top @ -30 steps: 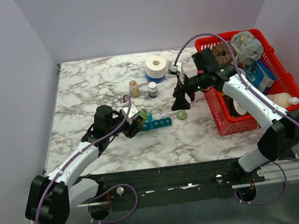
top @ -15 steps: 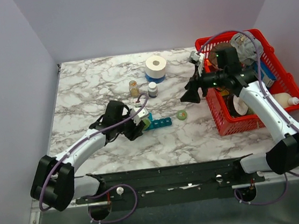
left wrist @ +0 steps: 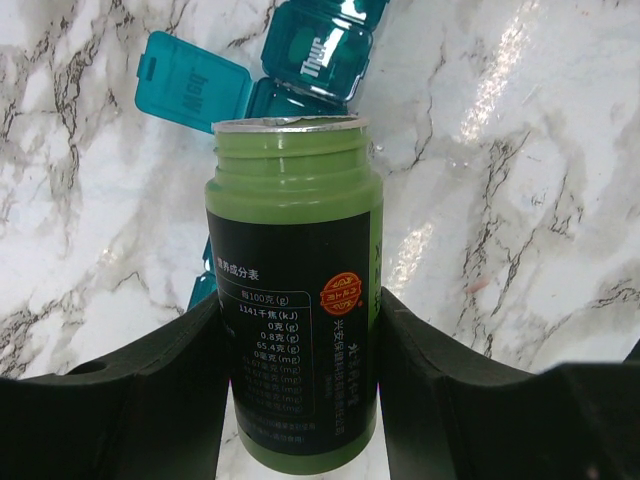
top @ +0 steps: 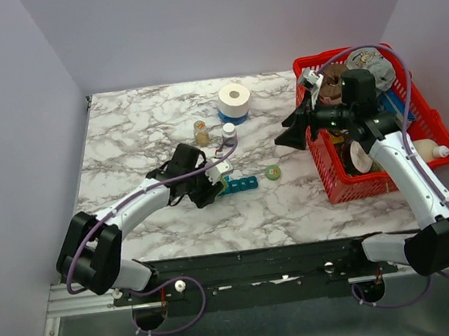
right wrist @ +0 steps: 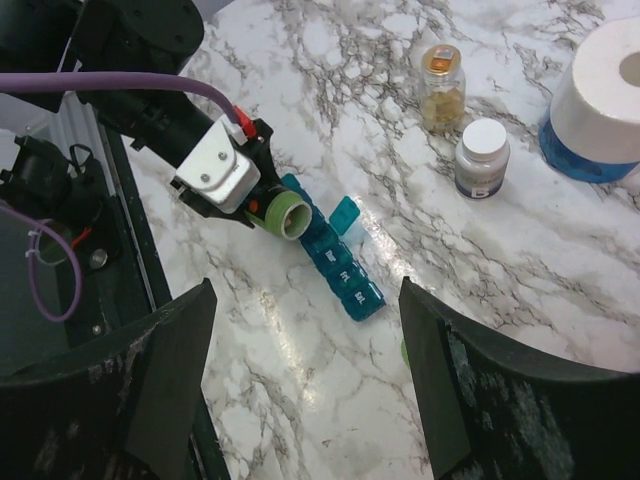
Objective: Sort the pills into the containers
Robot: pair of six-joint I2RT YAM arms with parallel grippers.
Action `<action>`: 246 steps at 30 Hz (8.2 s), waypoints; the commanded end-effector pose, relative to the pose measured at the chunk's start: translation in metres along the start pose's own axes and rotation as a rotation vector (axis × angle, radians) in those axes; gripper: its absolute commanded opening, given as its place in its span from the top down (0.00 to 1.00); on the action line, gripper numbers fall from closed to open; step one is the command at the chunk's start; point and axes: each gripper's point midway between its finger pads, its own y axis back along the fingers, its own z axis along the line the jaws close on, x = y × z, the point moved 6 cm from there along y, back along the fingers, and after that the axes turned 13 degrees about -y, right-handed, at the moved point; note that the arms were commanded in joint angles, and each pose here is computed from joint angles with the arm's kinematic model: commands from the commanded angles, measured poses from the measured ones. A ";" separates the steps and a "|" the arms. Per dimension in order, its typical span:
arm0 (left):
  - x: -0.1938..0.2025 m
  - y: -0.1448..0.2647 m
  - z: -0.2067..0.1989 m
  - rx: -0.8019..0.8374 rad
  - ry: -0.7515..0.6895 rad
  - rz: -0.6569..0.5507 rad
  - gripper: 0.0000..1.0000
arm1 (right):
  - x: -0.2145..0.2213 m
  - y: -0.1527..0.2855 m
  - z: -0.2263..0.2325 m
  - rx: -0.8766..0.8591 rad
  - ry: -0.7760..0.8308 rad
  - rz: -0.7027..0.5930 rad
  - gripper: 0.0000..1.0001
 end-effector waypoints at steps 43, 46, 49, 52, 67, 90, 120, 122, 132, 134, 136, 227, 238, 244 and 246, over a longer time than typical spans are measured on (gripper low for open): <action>-0.009 0.000 0.007 0.020 -0.151 0.354 1.00 | 0.002 0.002 0.000 -0.077 -0.028 -0.011 0.17; -0.011 0.002 0.009 0.012 -0.162 0.363 1.00 | 0.002 0.002 0.000 -0.080 -0.030 -0.011 0.17; -0.013 0.001 0.008 0.013 -0.172 0.370 1.00 | 0.003 0.002 0.000 -0.082 -0.033 -0.010 0.17; -0.016 0.001 0.009 0.009 -0.183 0.376 1.00 | 0.003 0.002 -0.001 -0.081 -0.035 -0.009 0.17; -0.017 0.001 0.010 0.010 -0.216 0.435 1.00 | 0.004 0.002 -0.002 -0.089 -0.044 -0.009 0.17; -0.025 0.001 0.012 -0.006 -0.272 0.516 1.00 | 0.004 0.003 -0.003 -0.099 -0.053 -0.009 0.17; -0.027 -0.003 0.011 -0.026 -0.320 0.600 1.00 | 0.004 0.006 -0.004 -0.108 -0.063 -0.014 0.17; -0.028 -0.003 0.011 -0.029 -0.325 0.604 1.00 | 0.004 0.007 -0.004 -0.109 -0.066 -0.014 0.17; -0.030 -0.002 0.011 -0.030 -0.338 0.625 1.00 | 0.004 0.008 -0.005 -0.113 -0.068 -0.015 0.17; -0.031 -0.002 0.011 -0.031 -0.341 0.626 1.00 | 0.004 0.008 -0.005 -0.112 -0.068 -0.016 0.17; -0.032 -0.003 0.011 -0.028 -0.344 0.628 1.00 | 0.004 0.008 -0.005 -0.112 -0.068 -0.017 0.17; -0.042 -0.009 0.010 -0.023 -0.406 0.759 1.00 | 0.002 0.019 -0.007 -0.129 -0.081 -0.037 0.16; -0.031 -0.012 0.004 -0.046 -0.335 0.681 1.00 | 0.003 0.019 -0.010 -0.122 -0.083 -0.037 0.16; -0.021 -0.013 0.000 -0.104 -0.295 0.598 1.00 | 0.004 0.017 -0.011 -0.125 -0.091 -0.032 0.16; -0.021 -0.011 0.000 -0.143 -0.286 0.567 1.00 | 0.005 0.017 -0.012 -0.123 -0.094 -0.031 0.16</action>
